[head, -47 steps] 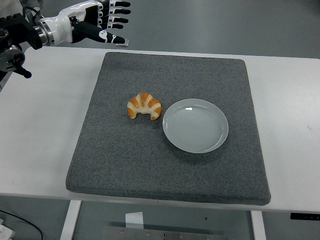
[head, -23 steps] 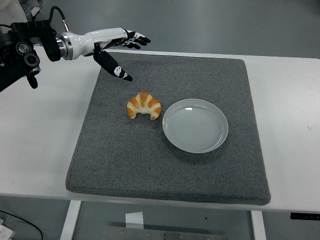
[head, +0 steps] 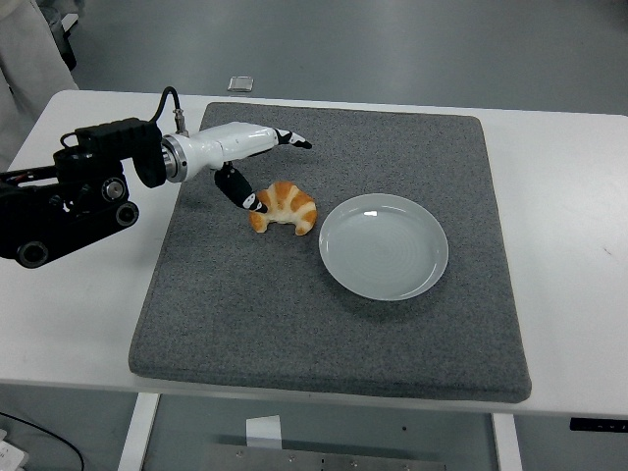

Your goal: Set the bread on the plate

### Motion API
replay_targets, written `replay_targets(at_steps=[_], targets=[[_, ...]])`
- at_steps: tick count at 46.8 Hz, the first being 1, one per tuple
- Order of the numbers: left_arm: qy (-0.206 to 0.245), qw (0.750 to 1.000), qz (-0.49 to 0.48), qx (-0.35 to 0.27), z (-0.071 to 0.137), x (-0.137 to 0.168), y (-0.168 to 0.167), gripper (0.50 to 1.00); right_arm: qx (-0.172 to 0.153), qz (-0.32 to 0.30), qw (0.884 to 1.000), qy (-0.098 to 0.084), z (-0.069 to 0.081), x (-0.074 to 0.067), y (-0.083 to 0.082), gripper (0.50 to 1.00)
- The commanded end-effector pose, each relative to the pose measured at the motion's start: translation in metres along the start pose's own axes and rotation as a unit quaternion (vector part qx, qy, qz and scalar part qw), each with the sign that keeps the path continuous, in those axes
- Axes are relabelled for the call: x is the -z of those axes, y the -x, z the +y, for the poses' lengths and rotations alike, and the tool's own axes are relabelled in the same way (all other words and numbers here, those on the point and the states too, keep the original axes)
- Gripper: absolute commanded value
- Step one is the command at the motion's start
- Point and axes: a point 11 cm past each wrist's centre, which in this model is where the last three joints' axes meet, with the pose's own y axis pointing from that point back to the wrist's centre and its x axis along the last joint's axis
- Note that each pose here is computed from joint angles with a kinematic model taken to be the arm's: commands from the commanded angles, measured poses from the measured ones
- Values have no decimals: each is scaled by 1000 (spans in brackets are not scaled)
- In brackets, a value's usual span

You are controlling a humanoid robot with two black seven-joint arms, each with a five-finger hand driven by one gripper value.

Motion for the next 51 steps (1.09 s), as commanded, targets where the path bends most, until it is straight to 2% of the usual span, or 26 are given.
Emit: replay_targets(at_steps=[1, 16, 39, 45, 51], targets=[[-1, 1000, 0, -1, -1, 0, 3, 999, 0, 0, 1000, 0, 0, 0, 0, 932], [-27, 1000, 10, 4, -16, 14, 29, 996, 0, 0, 1000, 0, 0, 0, 0, 932], [-15, 1000, 17, 7, -25, 3, 35, 996, 0, 0, 1000, 0, 0, 0, 0, 932], [-16, 1000, 17, 7, -25, 4, 35, 984, 0, 0, 1000, 0, 0, 0, 0, 932], [-18, 1000, 19, 11, -24, 6, 39, 947, 0, 0, 1000, 0, 0, 0, 0, 932]])
